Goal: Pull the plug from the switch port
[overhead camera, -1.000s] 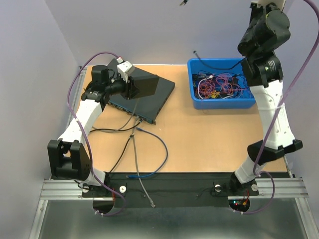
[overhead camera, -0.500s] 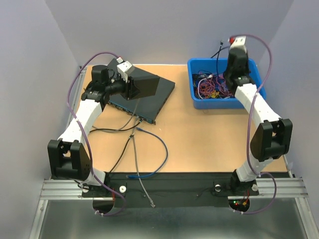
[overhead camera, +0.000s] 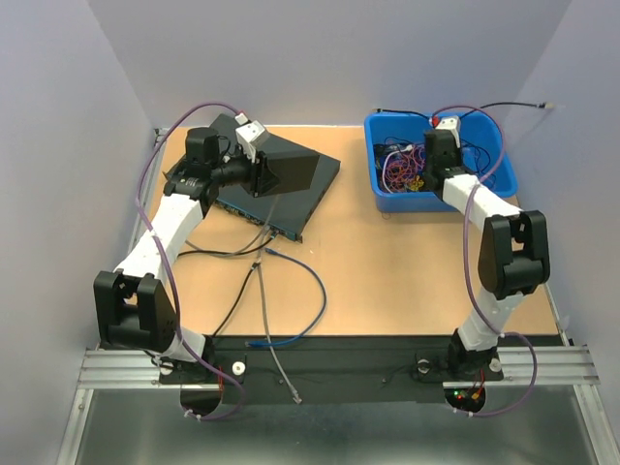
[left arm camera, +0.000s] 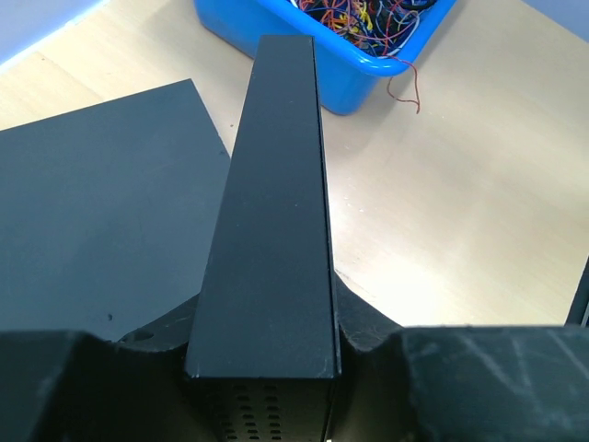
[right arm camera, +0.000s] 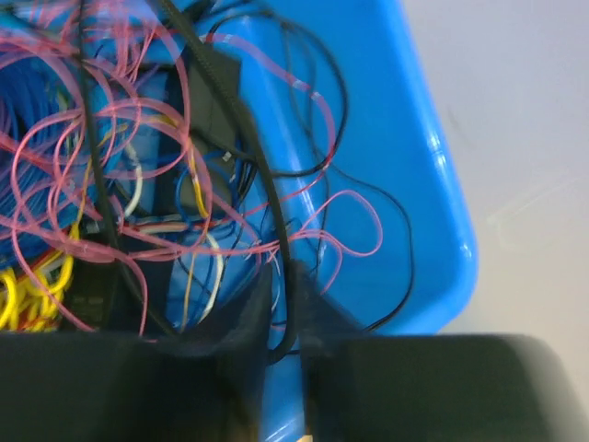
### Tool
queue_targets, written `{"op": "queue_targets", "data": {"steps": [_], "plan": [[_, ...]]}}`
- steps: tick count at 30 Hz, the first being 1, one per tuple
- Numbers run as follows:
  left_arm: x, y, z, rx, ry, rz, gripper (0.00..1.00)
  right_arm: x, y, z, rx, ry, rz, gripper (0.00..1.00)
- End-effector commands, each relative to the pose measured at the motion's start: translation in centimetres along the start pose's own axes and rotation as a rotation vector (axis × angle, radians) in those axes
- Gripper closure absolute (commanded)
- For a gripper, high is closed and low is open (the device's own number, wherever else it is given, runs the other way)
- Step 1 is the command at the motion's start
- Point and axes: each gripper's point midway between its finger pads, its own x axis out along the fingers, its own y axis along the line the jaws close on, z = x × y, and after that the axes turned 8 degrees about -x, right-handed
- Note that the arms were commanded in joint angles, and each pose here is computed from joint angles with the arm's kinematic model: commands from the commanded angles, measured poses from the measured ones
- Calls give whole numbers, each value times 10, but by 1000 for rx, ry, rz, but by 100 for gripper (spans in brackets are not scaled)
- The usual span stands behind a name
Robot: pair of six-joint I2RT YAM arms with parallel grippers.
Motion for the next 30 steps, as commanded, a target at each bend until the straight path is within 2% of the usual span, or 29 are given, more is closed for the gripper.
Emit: {"op": "queue_targets", "data": {"steps": [1,3,5,10,16,19,20,22,23,24,26,30], "plan": [[-3,-24,45,132,-113,-58,100,-10,1,7,41,15,41,47],[-1,-25,44,131,-109,-64,100,-17,-7,12,53,14,43,28],[2,-27,44,129,-106,-71,100,-31,-19,23,83,-16,57,14],[6,-35,50,134,-114,-90,100,-64,-44,49,165,-98,94,0],[5,-42,68,112,-135,-114,100,-133,-46,91,279,-286,286,0],[2,-44,76,104,-145,-114,100,-181,-16,111,310,-397,536,0],[1,-45,77,97,-145,-113,100,-200,9,115,325,-441,684,0],[0,-46,80,89,-147,-114,100,-241,37,121,331,-535,867,0],[0,-47,84,90,-153,-114,100,-263,43,122,341,-595,949,0],[-1,-49,85,80,-154,-115,100,-296,67,122,362,-681,1111,0],[-4,-52,92,82,-163,-118,100,-342,81,120,437,-812,1324,0],[-10,-57,106,81,-184,-116,100,-391,76,122,607,-1002,1559,1]]}}
